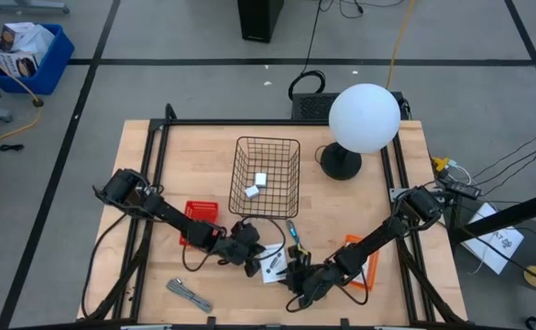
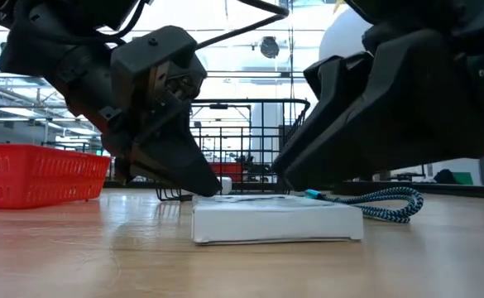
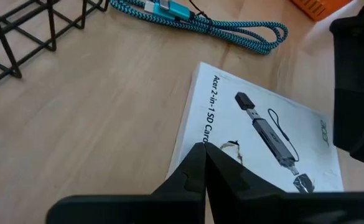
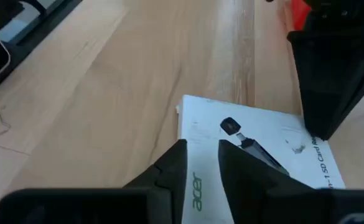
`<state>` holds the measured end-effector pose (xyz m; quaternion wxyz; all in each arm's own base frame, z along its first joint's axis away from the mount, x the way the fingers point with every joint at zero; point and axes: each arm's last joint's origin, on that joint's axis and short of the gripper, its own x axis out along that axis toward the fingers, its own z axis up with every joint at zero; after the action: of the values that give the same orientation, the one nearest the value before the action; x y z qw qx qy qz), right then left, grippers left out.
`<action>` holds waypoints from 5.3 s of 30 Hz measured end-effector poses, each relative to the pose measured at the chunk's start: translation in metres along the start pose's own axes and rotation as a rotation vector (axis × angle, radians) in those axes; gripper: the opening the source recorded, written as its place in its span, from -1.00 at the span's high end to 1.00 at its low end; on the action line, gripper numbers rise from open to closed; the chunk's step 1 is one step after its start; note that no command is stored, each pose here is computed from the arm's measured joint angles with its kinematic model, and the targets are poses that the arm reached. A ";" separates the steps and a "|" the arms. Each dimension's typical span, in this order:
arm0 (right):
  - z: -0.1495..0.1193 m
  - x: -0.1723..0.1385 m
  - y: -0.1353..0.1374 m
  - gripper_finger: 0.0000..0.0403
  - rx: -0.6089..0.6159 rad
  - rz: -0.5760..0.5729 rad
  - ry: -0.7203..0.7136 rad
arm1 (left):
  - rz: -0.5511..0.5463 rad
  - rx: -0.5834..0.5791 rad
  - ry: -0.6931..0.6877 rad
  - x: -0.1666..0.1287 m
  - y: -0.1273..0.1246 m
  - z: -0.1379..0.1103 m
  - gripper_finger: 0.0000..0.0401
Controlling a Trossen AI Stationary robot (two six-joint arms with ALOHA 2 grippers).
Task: Pick and place items into bin
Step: Put the card reader box into the orange basket
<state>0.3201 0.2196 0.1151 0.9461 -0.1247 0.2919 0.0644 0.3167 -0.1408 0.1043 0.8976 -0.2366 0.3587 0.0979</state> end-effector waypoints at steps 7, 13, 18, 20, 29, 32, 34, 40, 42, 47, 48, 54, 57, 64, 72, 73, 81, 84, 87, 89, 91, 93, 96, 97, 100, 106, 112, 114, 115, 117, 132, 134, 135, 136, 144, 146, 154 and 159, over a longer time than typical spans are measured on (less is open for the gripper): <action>0.002 -0.004 0.008 0.81 0.029 0.013 -0.028 | -0.038 0.051 -0.047 -0.003 -0.008 -0.001 0.94; 0.001 -0.008 0.015 0.98 0.219 0.023 -0.028 | -0.135 0.123 -0.078 -0.021 -0.028 -0.004 0.98; 0.015 -0.024 0.014 1.00 0.307 -0.004 -0.070 | -0.192 0.148 -0.134 -0.040 -0.043 -0.002 0.99; 0.017 -0.031 0.008 1.00 0.378 -0.036 -0.040 | -0.255 0.142 -0.102 -0.045 -0.048 -0.003 0.98; -0.005 -0.023 -0.018 1.00 0.639 -0.113 0.214 | -0.210 0.052 0.042 -0.032 -0.038 -0.017 0.98; -0.007 -0.019 -0.023 1.00 0.698 -0.090 0.250 | -0.197 0.027 0.088 -0.025 -0.033 -0.019 0.99; -0.008 -0.016 -0.026 1.00 0.732 -0.075 0.275 | -0.192 0.015 0.105 -0.019 -0.028 -0.018 0.99; -0.007 -0.011 -0.036 1.00 0.769 -0.047 0.292 | -0.166 -0.061 0.143 0.000 -0.016 -0.019 0.97; -0.006 -0.010 -0.037 1.00 0.764 -0.019 0.293 | -0.171 -0.075 0.151 0.005 -0.014 -0.019 0.98; -0.002 -0.008 -0.038 1.00 0.733 0.014 0.255 | -0.173 -0.079 0.145 0.008 -0.012 -0.019 0.97; 0.000 -0.008 -0.037 1.00 0.723 0.032 0.235 | -0.173 -0.080 0.145 0.008 -0.012 -0.019 0.97; 0.013 -0.007 -0.035 1.00 0.687 0.093 0.118 | -0.173 -0.079 0.136 0.007 -0.014 -0.019 0.98; 0.013 -0.007 -0.036 1.00 0.669 0.070 0.111 | -0.173 -0.079 0.134 0.007 -0.014 -0.020 0.97; 0.013 -0.007 -0.037 1.00 0.613 0.023 0.092 | -0.177 -0.082 0.128 0.007 -0.014 -0.020 0.98; 0.017 -0.007 -0.037 1.00 0.585 0.015 0.041 | -0.172 -0.083 0.114 0.007 -0.014 -0.019 0.93; 0.018 -0.007 -0.036 1.00 0.582 0.016 0.036 | -0.174 -0.083 0.111 0.007 -0.014 -0.019 0.93; 0.019 -0.007 -0.038 1.00 0.580 0.008 0.023 | -0.171 -0.080 0.094 0.007 -0.014 -0.018 0.96; 0.020 -0.007 -0.037 1.00 0.576 0.010 0.021 | -0.165 -0.081 0.083 0.007 -0.015 -0.018 0.91; 0.020 -0.006 -0.038 1.00 0.571 0.010 0.020 | -0.161 -0.083 0.074 0.007 -0.014 -0.017 0.92; 0.020 -0.006 -0.039 1.00 0.571 0.009 0.020 | -0.160 -0.084 0.072 0.007 -0.014 -0.017 0.95; 0.020 -0.006 -0.039 1.00 0.567 0.010 0.019 | -0.160 -0.082 0.071 0.007 -0.014 -0.017 0.98; 0.020 -0.006 -0.039 1.00 0.567 0.012 0.014 | -0.161 -0.081 0.070 0.007 -0.015 -0.017 0.98; 0.022 -0.006 -0.039 1.00 0.572 0.014 0.000 | -0.165 -0.080 0.066 0.007 -0.015 -0.017 0.93; 0.022 -0.005 -0.040 1.00 0.574 0.013 -0.006 | -0.164 -0.080 0.063 0.007 -0.015 -0.017 0.92; 0.025 -0.005 -0.042 1.00 0.581 0.008 -0.033 | -0.153 -0.079 0.039 0.008 -0.015 -0.016 0.90; 0.025 -0.002 -0.048 1.00 0.600 -0.036 -0.051 | -0.145 -0.088 0.004 0.008 -0.015 -0.013 0.98; 0.025 -0.003 -0.047 1.00 0.595 -0.032 -0.045 | -0.143 -0.087 -0.003 0.008 -0.015 -0.013 0.90; 0.024 -0.003 -0.046 1.00 0.594 -0.032 -0.043 | -0.148 -0.087 -0.006 0.008 -0.016 -0.013 0.89; 0.024 -0.003 -0.046 1.00 0.593 -0.031 -0.041 | -0.150 -0.086 -0.008 0.008 -0.016 -0.013 0.89; 0.024 -0.003 -0.046 1.00 0.592 -0.027 -0.040 | -0.152 -0.081 -0.010 0.008 -0.016 -0.013 0.91; 0.024 -0.003 -0.045 1.00 0.582 -0.007 -0.031 | -0.127 0.070 -0.023 0.007 -0.014 -0.012 0.88; 0.024 -0.003 -0.045 1.00 0.582 -0.003 -0.029 | -0.130 0.069 -0.014 0.004 -0.015 -0.010 0.88; 0.024 -0.003 -0.045 1.00 0.581 0.000 -0.027 | -0.130 0.073 -0.006 0.003 -0.015 -0.010 0.89; 0.023 -0.003 -0.044 1.00 0.580 0.002 -0.024 | -0.126 0.080 0.003 0.000 -0.015 -0.009 0.90; 0.018 0.001 -0.053 1.00 0.565 -0.033 0.001 | -0.044 0.072 -0.042 -0.029 -0.019 0.003 0.98; 0.018 0.001 -0.055 1.00 0.574 -0.041 0.008 | -0.029 0.078 -0.027 -0.026 -0.017 0.000 0.98; 0.012 0.000 -0.052 1.00 0.626 -0.056 0.066 | 0.082 0.058 -0.037 -0.021 -0.010 -0.008 0.92; 0.000 -0.002 -0.052 1.00 0.705 -0.105 0.170 | 0.085 0.011 -0.014 -0.022 -0.010 -0.011 0.98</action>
<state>0.3290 0.1694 0.1265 0.9053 0.1892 0.3671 -0.0994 0.2975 -0.1547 0.1160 0.8964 -0.2155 0.3628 0.1355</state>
